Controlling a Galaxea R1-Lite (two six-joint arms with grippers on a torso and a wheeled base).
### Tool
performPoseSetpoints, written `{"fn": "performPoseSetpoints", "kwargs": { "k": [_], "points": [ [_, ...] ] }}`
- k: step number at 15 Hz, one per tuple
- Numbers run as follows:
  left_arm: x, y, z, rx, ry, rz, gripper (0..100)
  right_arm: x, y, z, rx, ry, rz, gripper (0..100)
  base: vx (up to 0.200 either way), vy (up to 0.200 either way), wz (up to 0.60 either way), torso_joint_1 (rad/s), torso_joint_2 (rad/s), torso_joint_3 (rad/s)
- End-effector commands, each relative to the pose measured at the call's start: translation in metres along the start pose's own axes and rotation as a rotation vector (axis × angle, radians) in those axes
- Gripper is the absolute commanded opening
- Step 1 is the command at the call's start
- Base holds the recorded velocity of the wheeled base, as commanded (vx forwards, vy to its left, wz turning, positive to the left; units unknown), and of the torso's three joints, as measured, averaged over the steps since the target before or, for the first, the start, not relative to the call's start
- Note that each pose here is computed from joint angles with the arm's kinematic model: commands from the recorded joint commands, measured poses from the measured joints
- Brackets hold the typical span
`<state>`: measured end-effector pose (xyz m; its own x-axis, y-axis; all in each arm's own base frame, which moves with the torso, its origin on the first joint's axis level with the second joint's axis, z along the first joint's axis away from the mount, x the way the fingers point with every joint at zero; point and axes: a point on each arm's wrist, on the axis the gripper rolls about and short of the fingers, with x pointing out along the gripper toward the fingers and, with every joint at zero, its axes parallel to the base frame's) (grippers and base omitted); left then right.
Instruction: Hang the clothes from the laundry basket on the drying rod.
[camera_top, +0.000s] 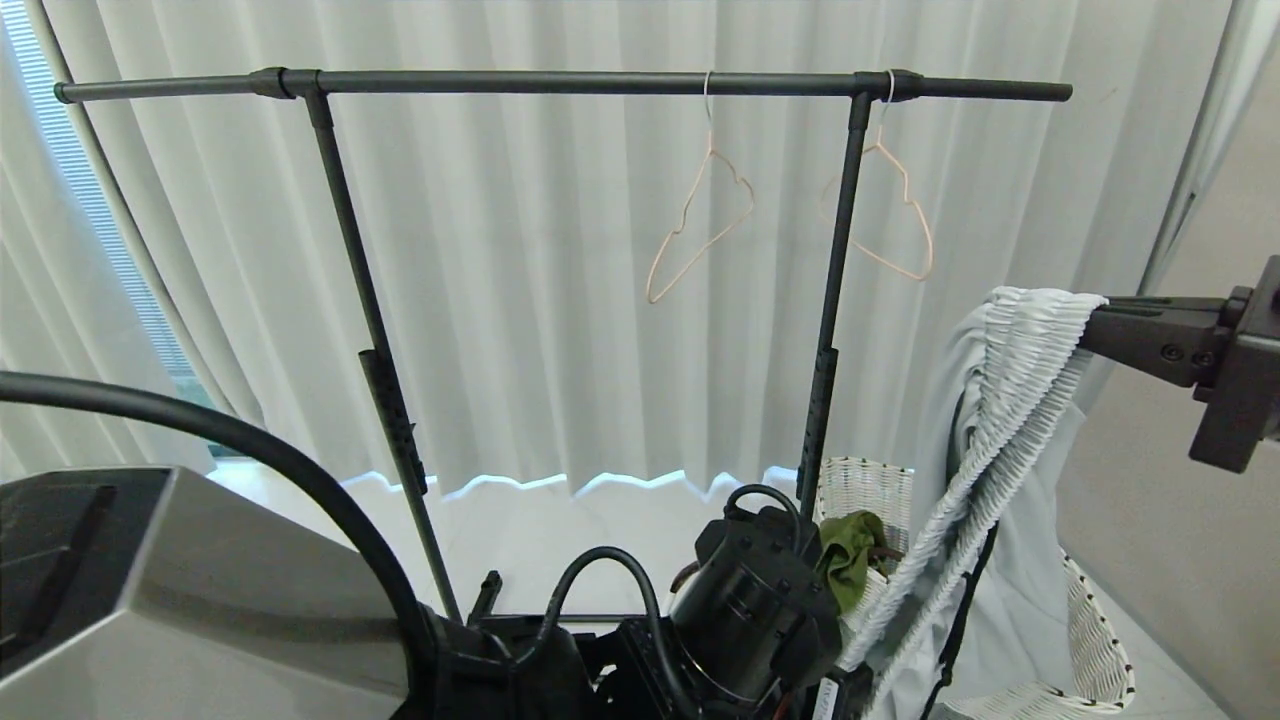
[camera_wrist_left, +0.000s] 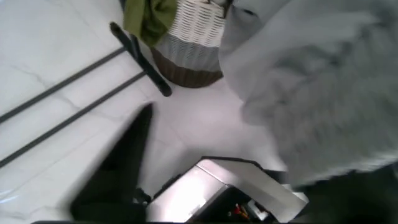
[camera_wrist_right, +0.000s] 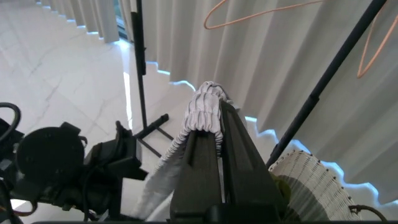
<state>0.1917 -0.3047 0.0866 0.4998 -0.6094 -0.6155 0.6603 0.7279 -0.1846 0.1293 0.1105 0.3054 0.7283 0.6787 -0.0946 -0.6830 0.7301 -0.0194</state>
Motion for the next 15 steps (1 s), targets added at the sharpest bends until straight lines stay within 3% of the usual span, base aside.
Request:
{"fn": "performPoseSetpoints", "kwargs": {
  "k": [1, 2, 3, 4, 6, 7, 8, 9, 12, 15],
  "points": [
    [-0.012, 0.000, 0.005, -0.003, -0.030, 0.017, 0, -0.001, -0.001, 0.001, 0.000, -0.004, -0.005, 0, 0.000, 0.000, 0.00, 0.000, 0.00, 0.000],
    [-0.014, 0.001, 0.006, -0.003, -0.043, 0.043, 0, -0.001, -0.001, 0.000, 0.000, -0.003, -0.008, 0, 0.000, 0.000, 0.00, 0.000, 0.00, 0.000],
    [-0.023, 0.002, 0.009, 0.001, -0.089, 0.106, 0, 0.000, -0.003, -0.001, 0.000, 0.001, -0.020, 0, 0.000, 0.000, 0.00, 0.000, 0.00, 0.000],
    [-0.031, 0.001, 0.016, -0.008, -0.134, 0.111, 0, -0.001, -0.004, -0.001, -0.001, 0.001, -0.026, 0, 0.000, 0.000, 0.00, 0.000, 0.00, 0.000],
    [-0.084, 0.003, 0.048, -0.045, -0.307, 0.086, 0, -0.001, -0.009, 0.000, -0.012, -0.003, -0.055, 0, 0.000, 0.000, 0.00, 0.000, 0.00, 0.000],
    [-0.097, 0.004, 0.054, -0.054, -0.342, 0.080, 0, -0.001, -0.010, 0.000, -0.018, -0.004, -0.060, 0, 0.000, 0.000, 0.00, 0.000, 0.00, 0.000],
    [-0.148, 0.009, 0.067, -0.061, -0.417, 0.074, 0, -0.003, -0.012, 0.003, -0.048, -0.030, -0.073, 0, 0.000, 0.000, 0.00, 0.000, 0.00, 0.000],
    [-0.187, 0.013, 0.072, -0.056, -0.447, 0.078, 0, -0.004, -0.012, 0.006, -0.068, -0.056, -0.071, 0, 0.000, 0.000, 0.00, 0.000, 0.00, 0.000],
    [-0.267, 0.022, 0.066, 0.055, -0.495, 0.099, 0, -0.008, -0.010, 0.008, -0.110, -0.075, -0.057, 0, 0.000, 0.000, 0.00, 0.000, 0.00, 0.000],
    [-0.296, 0.026, 0.062, 0.173, -0.535, 0.146, 0, -0.014, 0.016, 0.011, -0.121, -0.104, 0.090, 0, 0.000, 0.000, 0.00, 0.000, 0.00, 0.000]
  ]
}}
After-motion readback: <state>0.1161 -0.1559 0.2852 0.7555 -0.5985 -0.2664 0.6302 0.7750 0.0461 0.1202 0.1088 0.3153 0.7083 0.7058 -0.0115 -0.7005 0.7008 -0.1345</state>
